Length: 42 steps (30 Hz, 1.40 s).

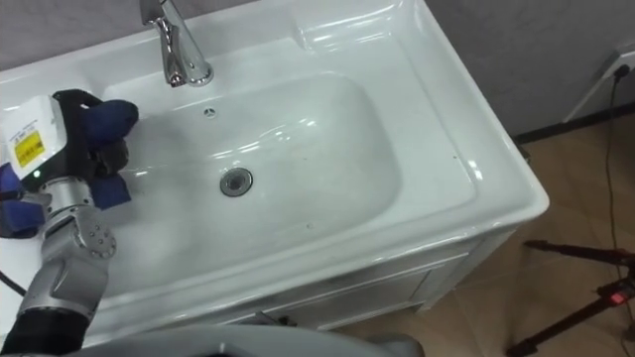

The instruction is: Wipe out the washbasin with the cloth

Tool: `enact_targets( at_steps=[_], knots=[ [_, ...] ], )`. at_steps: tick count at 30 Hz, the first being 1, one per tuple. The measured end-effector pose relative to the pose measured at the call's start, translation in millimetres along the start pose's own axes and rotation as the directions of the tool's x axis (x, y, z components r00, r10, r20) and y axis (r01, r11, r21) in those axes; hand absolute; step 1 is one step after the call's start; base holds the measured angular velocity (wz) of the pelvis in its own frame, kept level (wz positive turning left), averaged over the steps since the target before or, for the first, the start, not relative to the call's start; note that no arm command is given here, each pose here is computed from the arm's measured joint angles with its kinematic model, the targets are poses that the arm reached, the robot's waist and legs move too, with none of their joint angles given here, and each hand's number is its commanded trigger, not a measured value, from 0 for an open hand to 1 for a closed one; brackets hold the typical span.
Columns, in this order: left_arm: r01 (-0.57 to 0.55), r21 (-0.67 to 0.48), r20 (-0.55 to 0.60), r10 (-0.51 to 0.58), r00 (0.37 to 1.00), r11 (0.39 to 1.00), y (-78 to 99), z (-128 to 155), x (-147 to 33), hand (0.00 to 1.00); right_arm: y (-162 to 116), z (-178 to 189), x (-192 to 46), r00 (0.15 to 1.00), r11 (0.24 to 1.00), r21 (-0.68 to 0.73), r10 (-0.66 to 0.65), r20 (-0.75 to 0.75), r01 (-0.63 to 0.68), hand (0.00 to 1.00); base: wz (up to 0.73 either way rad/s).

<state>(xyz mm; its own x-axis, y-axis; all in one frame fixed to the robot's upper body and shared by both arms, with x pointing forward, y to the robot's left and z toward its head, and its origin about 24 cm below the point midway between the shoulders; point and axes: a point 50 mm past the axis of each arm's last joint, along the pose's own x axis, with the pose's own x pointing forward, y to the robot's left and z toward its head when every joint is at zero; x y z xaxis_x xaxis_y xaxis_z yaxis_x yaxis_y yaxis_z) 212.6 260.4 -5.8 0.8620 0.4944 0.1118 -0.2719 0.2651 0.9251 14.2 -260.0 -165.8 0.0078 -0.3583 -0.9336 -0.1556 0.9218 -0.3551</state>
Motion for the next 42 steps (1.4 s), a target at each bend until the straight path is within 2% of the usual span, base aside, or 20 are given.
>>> enact_targets(
  at_steps=[8,18,25,29,37,42],
  knots=[
    [-0.041,0.021,-0.038,0.042,0.998,0.999,12.4,-14,7.9,1.0,0,-9,0,1.0,1.0,0.015,0.002,-0.018,-0.002,0.0,0.02],
    [-0.084,0.055,-0.178,0.092,0.98,0.995,26.7,-44,10.1,1.0,-4,-13,0,0.999,0.999,0.036,-0.001,-0.036,0.002,0.0,0.04],
    [-0.01,0.095,-0.257,0.034,0.966,0.995,23.8,-60,-0.2,1.0,-6,-14,0,0.999,1.0,0.007,0.003,-0.046,-0.002,0.0,0.0],
    [-0.004,0.099,-0.262,0.03,0.965,0.995,23.3,-62,-1.9,1.0,-9,-15,1,0.999,1.0,-0.013,-0.006,-0.048,0.006,0.0,0.0],
    [0.061,0.089,-0.296,-0.032,0.955,0.994,13.9,-68,-16.2,1.0,-10,-14,1,0.999,1.0,-0.007,-0.006,-0.051,0.006,0.0,0.01],
    [0.065,0.091,-0.299,-0.035,0.954,0.994,13.4,-69,-17.7,1.0,-10,-16,1,0.998,1.0,-0.008,-0.007,-0.058,0.006,0.0,0.01]
  ],
)
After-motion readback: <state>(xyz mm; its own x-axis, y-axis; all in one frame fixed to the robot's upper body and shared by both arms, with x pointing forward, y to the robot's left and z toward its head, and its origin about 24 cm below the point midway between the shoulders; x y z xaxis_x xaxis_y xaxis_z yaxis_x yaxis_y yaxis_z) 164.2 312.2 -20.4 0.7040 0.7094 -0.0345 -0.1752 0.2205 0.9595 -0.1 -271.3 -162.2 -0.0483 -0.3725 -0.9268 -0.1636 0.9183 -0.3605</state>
